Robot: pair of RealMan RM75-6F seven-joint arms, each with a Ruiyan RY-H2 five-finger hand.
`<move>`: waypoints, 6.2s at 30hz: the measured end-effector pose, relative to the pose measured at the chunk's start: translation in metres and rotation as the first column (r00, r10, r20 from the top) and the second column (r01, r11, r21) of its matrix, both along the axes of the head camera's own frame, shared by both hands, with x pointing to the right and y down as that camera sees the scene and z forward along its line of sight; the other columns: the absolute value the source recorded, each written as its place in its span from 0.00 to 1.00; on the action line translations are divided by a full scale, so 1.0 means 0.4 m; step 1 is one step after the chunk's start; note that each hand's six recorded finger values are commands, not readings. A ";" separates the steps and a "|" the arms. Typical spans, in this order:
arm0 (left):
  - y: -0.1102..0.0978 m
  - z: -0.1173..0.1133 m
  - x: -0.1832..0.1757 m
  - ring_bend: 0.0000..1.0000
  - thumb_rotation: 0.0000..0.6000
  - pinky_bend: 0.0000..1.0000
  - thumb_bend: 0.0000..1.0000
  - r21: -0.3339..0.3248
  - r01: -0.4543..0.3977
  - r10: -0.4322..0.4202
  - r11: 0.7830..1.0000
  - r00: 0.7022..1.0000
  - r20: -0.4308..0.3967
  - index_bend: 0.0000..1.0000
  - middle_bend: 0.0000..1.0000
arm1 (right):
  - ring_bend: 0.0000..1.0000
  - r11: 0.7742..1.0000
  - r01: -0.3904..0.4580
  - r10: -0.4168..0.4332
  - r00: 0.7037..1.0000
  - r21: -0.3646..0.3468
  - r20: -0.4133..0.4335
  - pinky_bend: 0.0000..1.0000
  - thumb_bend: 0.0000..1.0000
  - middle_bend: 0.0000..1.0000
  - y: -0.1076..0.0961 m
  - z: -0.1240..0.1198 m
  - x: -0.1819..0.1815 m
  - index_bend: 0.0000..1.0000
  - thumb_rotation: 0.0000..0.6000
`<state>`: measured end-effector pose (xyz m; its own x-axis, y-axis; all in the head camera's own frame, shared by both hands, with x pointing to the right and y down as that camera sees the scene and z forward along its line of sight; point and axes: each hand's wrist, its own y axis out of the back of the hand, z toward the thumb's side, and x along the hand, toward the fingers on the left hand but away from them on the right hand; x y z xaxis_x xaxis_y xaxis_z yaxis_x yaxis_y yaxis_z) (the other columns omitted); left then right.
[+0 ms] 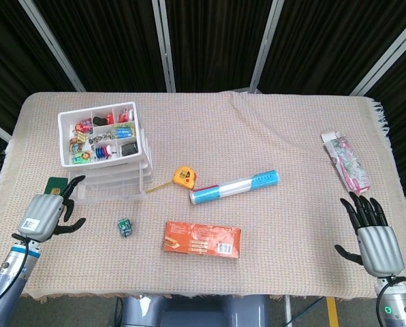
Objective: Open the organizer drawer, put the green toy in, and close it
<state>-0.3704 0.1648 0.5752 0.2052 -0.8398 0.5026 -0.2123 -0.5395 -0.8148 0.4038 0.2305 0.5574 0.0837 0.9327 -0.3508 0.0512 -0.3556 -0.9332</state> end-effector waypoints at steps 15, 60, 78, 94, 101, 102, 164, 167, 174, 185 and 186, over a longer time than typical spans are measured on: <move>0.108 -0.121 0.026 0.81 1.00 0.69 0.25 0.191 -0.359 0.360 0.914 0.933 0.032 0.31 0.82 | 0.00 0.999 -0.019 0.019 1.000 0.032 0.001 0.02 0.00 0.00 -0.010 -0.019 0.009 0.09 1.00; 0.101 0.253 0.208 0.84 1.00 0.69 0.27 -0.169 -0.541 0.567 0.824 0.775 0.280 0.31 0.85 | 0.00 0.996 -0.051 0.049 0.998 0.078 0.034 0.02 0.01 0.00 -0.025 -0.056 0.031 0.09 1.00; 0.096 0.293 0.201 0.84 1.00 0.69 0.25 -0.184 -0.542 0.571 0.820 0.752 0.329 0.33 0.85 | 0.00 0.996 -0.053 0.050 0.998 0.070 0.038 0.02 0.01 0.00 -0.024 -0.052 0.031 0.09 1.00; 0.105 0.323 0.214 0.85 1.00 0.69 0.33 -0.195 -0.517 0.553 0.833 0.774 0.309 0.52 0.86 | 0.00 0.997 -0.050 0.047 0.998 0.064 0.041 0.02 0.00 0.00 -0.022 -0.051 0.029 0.09 1.00; 0.113 0.297 0.219 0.85 1.00 0.69 0.33 -0.158 -0.538 0.560 0.828 0.779 0.283 0.56 0.86 | 0.00 0.997 -0.047 0.044 0.998 0.065 0.040 0.02 0.01 0.00 -0.021 -0.051 0.026 0.09 1.00; 0.115 0.293 0.220 0.85 1.00 0.69 0.33 -0.152 -0.541 0.561 0.827 0.779 0.279 0.56 0.86 | 0.00 0.997 -0.046 0.044 0.998 0.066 0.040 0.02 0.01 0.00 -0.021 -0.052 0.026 0.09 1.00; -0.190 -0.010 0.106 0.84 1.00 0.69 0.32 0.074 -0.305 0.273 0.949 0.919 0.286 0.33 0.86 | 0.00 0.992 -0.029 0.021 0.998 0.122 0.062 0.02 0.01 0.00 -0.014 -0.101 0.008 0.09 1.00; -0.185 -0.008 0.107 0.84 1.00 0.69 0.32 0.068 -0.316 0.284 0.946 0.912 0.295 0.32 0.85 | 0.00 0.992 -0.028 0.020 0.998 0.120 0.065 0.02 0.00 0.00 -0.013 -0.101 0.007 0.09 1.00; -0.176 -0.015 0.108 0.72 1.00 0.57 0.30 0.079 -0.334 0.297 0.939 0.906 0.301 0.31 0.73 | 0.00 0.993 -0.028 0.021 0.998 0.116 0.064 0.02 0.01 0.00 -0.013 -0.099 0.007 0.09 1.00; -0.116 -0.064 0.116 0.23 1.00 0.25 0.60 0.203 -0.485 0.401 0.851 0.848 0.346 0.28 0.20 | 0.00 0.992 -0.033 0.026 0.998 0.123 0.055 0.02 0.00 0.00 -0.015 -0.100 0.010 0.09 1.00; -0.104 -0.071 0.116 0.19 1.00 0.22 0.65 0.225 -0.514 0.421 0.828 0.834 0.357 0.27 0.17 | 0.00 0.991 -0.036 0.029 0.998 0.127 0.057 0.02 0.01 0.00 -0.016 -0.102 0.011 0.10 1.00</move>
<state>-0.3239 0.1230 0.5468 0.5022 -0.7952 0.3397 0.2639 -0.2332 -0.9359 0.4081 0.2241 0.5166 0.0685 0.9722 -0.2238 0.1132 -0.2304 -0.9665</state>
